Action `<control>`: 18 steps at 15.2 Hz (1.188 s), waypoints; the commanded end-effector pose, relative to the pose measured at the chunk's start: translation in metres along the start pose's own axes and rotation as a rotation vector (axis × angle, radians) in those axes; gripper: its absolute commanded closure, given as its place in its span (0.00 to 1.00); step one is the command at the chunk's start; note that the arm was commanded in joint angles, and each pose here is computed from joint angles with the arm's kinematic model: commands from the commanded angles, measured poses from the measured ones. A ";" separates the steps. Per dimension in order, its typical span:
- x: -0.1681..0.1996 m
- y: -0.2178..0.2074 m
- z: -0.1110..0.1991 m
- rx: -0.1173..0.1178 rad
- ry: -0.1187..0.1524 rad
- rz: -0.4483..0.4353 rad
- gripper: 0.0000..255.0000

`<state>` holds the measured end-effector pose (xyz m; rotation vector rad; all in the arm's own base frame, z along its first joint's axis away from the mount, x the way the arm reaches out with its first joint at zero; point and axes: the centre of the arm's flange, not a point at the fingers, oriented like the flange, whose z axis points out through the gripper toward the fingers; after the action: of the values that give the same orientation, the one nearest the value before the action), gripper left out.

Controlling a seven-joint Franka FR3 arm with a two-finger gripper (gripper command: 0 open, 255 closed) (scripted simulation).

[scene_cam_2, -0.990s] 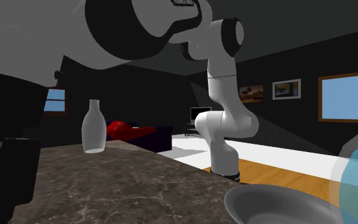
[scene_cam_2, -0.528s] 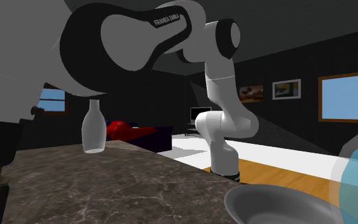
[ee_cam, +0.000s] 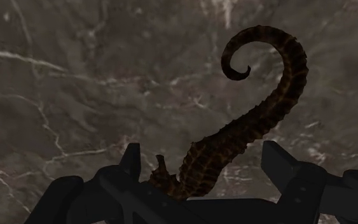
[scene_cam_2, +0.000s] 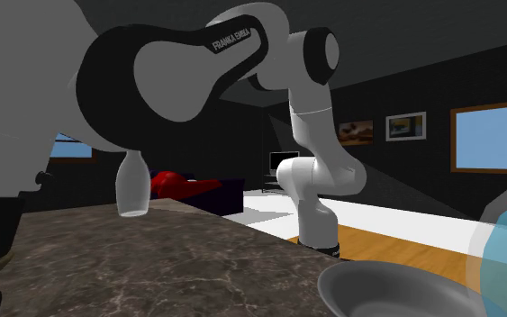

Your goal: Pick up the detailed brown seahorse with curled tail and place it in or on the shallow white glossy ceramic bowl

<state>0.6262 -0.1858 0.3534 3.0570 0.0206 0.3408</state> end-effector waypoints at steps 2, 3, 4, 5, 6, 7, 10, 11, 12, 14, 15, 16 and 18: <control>0.000 0.000 0.000 0.000 0.000 0.000 0.00; 0.000 0.000 0.000 0.000 0.000 0.000 1.00; 0.000 0.000 0.000 0.000 0.000 0.000 1.00; 0.000 0.000 0.000 0.000 0.000 0.000 1.00; 0.000 0.000 0.000 0.000 0.000 0.000 1.00; 0.000 0.000 0.000 0.000 0.000 0.000 1.00; 0.000 0.000 0.000 0.000 0.000 0.000 1.00; 0.000 0.000 0.000 0.000 0.000 0.000 1.00; 0.000 0.000 0.000 0.000 0.000 0.000 1.00; 0.002 0.001 -0.010 0.000 0.000 0.000 1.00; 0.004 0.001 -0.015 0.000 0.000 0.000 1.00; 0.005 0.001 -0.020 0.000 0.000 0.000 1.00; 0.007 0.002 -0.031 0.000 0.000 0.000 1.00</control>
<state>0.6259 -0.1865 0.3802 3.0569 0.0207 0.3414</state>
